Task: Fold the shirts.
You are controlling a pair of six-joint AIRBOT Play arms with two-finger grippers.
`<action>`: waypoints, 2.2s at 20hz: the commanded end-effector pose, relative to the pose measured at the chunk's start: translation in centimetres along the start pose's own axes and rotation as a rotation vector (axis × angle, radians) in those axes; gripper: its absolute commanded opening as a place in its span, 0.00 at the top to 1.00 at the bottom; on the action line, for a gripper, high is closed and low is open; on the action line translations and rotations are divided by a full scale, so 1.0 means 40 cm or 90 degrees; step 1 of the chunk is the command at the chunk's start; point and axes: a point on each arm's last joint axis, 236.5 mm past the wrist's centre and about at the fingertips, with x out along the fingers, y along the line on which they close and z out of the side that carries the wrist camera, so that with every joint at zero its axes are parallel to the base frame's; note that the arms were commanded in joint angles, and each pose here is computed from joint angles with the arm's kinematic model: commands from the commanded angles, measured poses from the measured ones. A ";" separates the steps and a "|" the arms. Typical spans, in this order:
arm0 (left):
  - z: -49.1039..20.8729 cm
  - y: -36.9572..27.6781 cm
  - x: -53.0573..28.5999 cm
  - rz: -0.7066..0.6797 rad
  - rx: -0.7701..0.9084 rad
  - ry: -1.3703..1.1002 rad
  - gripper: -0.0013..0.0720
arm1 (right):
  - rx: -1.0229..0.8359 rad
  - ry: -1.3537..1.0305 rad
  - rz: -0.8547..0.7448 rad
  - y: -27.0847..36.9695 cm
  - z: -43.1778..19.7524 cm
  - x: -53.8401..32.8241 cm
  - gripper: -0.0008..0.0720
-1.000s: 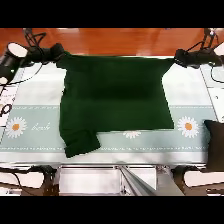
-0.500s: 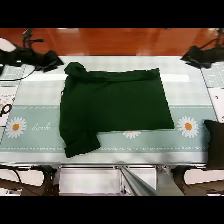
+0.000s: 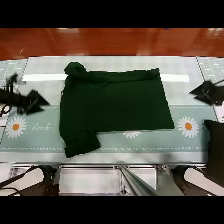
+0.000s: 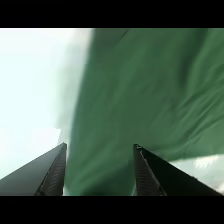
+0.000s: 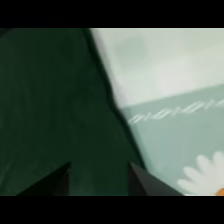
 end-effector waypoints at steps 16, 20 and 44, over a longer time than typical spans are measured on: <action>-0.246 0.093 0.160 -0.066 -0.159 0.060 0.30 | 0.002 0.013 0.096 0.045 -0.136 0.047 0.42; -0.223 0.044 0.202 -0.071 -0.127 0.038 0.30 | 0.002 0.009 0.094 0.043 -0.132 0.047 0.42; -0.162 -0.015 0.203 -0.065 -0.049 -0.003 0.96 | 0.223 0.176 0.080 -0.153 -0.312 0.144 0.42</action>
